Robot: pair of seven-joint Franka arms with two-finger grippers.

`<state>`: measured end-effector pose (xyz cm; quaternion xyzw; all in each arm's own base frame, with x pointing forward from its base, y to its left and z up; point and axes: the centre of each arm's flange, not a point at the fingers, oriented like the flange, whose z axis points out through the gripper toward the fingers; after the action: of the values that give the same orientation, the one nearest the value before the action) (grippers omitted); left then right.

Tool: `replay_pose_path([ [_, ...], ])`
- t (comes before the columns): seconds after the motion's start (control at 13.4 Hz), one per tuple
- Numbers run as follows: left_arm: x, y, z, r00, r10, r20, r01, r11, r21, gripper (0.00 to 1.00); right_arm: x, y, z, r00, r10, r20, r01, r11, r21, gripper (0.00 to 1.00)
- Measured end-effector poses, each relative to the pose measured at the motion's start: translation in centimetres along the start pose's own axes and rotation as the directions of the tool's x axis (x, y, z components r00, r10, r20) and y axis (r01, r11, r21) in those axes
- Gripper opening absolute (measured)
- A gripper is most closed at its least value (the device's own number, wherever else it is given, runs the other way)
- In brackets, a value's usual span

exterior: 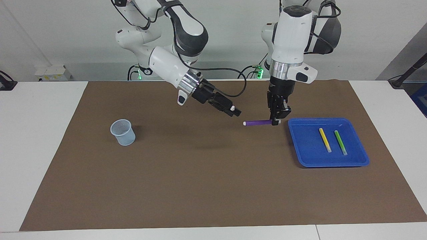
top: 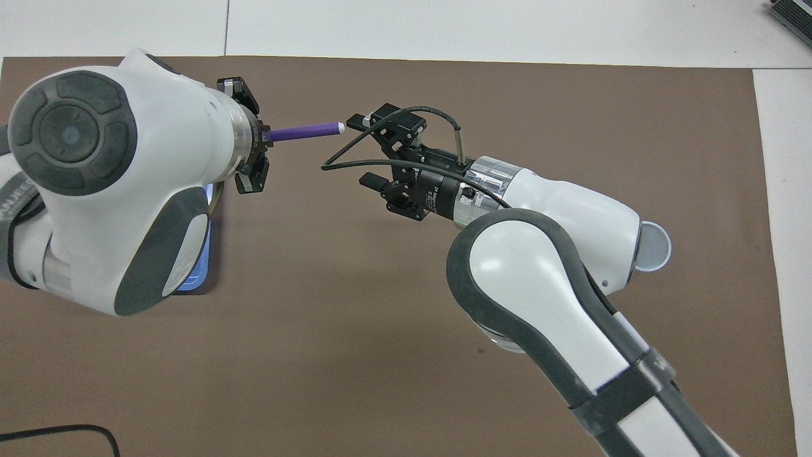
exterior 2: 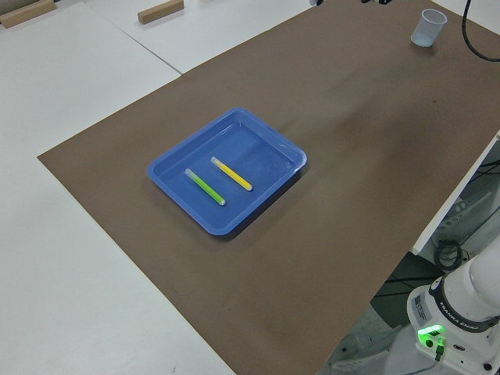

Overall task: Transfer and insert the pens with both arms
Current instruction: 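Move the right gripper toward the purple pen held by the left gripper, then close the right gripper on the purple pen's free end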

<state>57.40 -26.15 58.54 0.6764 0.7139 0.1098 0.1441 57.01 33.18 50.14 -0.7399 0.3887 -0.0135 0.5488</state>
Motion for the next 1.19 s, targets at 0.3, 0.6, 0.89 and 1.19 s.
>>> replay_pose_path([
  [0.3, -0.8, -0.4, -0.3, 1.000, -0.017, -0.006, 0.017, 1.000, -0.010, 0.17, -2.2, 0.9, 1.9, 0.999, -0.021, -0.035, 0.021, 1.000, 0.001, 0.90],
  [0.6, -1.4, -0.8, -0.5, 1.000, -0.029, -0.011, 0.029, 0.999, -0.015, 0.17, -2.0, 0.8, 2.4, 0.999, -0.022, -0.037, 0.023, 1.000, 0.004, 0.89],
  [0.89, -1.7, -1.0, -0.9, 0.999, -0.037, -0.012, 0.036, 0.999, -0.016, 0.17, -1.4, 0.5, 2.2, 0.999, -0.025, -0.046, 0.025, 1.000, 0.009, 0.74],
  [1.19, -1.6, -1.1, -1.1, 0.999, -0.041, -0.012, 0.041, 0.999, -0.017, 0.17, -0.9, 0.4, 2.2, 0.998, -0.032, -0.054, 0.033, 0.999, 0.009, 0.60],
])
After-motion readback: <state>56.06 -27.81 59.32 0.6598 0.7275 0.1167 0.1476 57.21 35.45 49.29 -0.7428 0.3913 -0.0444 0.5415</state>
